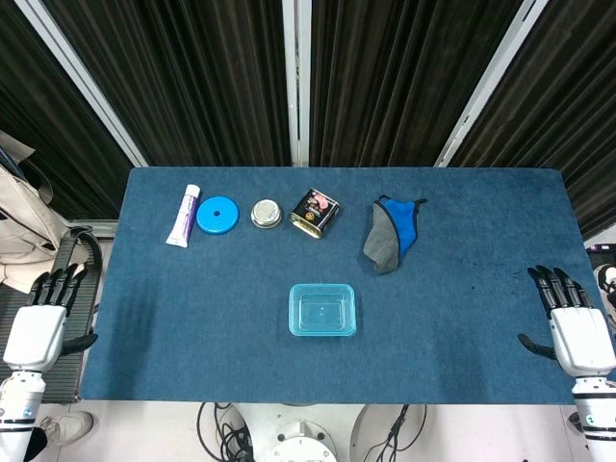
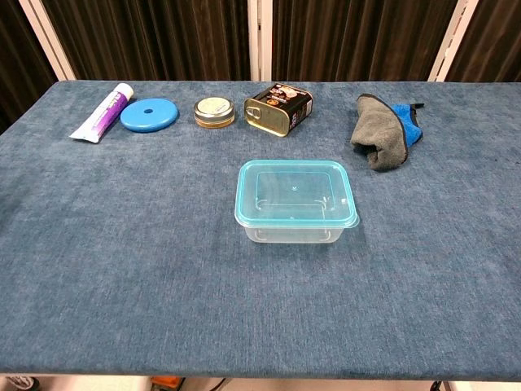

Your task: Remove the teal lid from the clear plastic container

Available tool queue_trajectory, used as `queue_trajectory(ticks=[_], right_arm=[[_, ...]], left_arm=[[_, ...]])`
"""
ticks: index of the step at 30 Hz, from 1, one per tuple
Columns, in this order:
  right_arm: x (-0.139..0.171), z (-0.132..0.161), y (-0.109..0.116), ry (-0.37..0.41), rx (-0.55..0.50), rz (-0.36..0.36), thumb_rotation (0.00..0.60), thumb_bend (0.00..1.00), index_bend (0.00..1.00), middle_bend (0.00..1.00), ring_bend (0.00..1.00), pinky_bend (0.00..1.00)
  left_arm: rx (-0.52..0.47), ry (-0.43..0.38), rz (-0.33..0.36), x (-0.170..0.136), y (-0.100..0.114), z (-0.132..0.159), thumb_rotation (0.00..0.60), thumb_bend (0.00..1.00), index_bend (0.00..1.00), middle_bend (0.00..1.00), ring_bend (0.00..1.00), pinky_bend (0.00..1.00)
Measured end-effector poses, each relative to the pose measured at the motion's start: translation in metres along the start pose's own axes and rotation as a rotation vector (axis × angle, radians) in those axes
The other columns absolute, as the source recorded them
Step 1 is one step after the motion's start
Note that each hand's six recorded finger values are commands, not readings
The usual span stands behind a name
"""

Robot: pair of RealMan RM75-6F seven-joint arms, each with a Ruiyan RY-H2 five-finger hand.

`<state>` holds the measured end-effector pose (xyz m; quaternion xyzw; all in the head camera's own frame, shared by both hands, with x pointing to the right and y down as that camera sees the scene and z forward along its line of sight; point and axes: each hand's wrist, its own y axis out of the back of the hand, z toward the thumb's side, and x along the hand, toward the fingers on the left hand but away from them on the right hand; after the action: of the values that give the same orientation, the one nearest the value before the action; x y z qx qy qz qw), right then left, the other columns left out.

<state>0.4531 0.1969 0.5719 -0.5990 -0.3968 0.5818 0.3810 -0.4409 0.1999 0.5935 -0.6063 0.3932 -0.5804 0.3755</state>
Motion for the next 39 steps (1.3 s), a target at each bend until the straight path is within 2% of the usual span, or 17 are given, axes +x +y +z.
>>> queue_trajectory(ticks=[5,9,12,17,24,29,34,39], right_arm=[[-0.01,0.002,-0.011,0.006,-0.009,0.027,0.6,0.0,0.0,0.08,0.03,0.15],[-0.017,0.004,-0.013,0.015,-0.004,0.015,0.6,0.0,0.0,0.08,0.03,0.15],[-0.018,0.003,-0.012,0.014,-0.009,0.0,0.6,0.0,0.0,0.07,0.03,0.15],[-0.015,0.0,-0.012,0.012,-0.038,-0.008,0.6,0.0,0.0,0.07,0.03,0.15],[-0.008,-0.004,0.0,0.011,-0.032,-0.054,0.6,0.0,0.0,0.07,0.03,0.15],[-0.002,-0.006,0.001,0.009,-0.063,-0.061,0.6,0.0,0.0,0.06,0.03,0.15],[0.005,-0.012,0.002,-0.008,-0.059,-0.067,0.6,0.0,0.0,0.05,0.03,0.15],[0.008,-0.013,0.005,-0.008,-0.06,-0.075,0.6,0.0,0.0,0.05,0.03,0.15]], left_arm=[[0.004,0.017,-0.022,0.003,-0.007,-0.001,0.6,0.02,0.06,0.0,0.0,0.0],[0.006,0.01,-0.017,0.004,-0.005,0.003,0.6,0.02,0.06,0.0,0.0,0.0],[0.007,-0.019,-0.009,0.007,-0.003,0.011,0.6,0.02,0.06,0.0,0.0,0.0],[0.008,-0.125,-0.028,0.023,-0.008,0.04,0.6,0.02,0.06,0.0,0.0,0.0],[-0.004,-0.417,-0.034,0.055,-0.008,0.125,0.6,0.02,0.06,0.0,0.0,0.0],[-0.003,-0.627,-0.099,0.072,-0.02,0.195,0.6,0.02,0.06,0.0,0.0,0.0],[-0.009,-0.836,-0.167,0.069,-0.036,0.273,0.6,0.02,0.06,0.0,0.0,0.0],[-0.022,-0.969,-0.224,0.057,-0.05,0.326,0.6,0.02,0.06,0.0,0.0,0.0]])
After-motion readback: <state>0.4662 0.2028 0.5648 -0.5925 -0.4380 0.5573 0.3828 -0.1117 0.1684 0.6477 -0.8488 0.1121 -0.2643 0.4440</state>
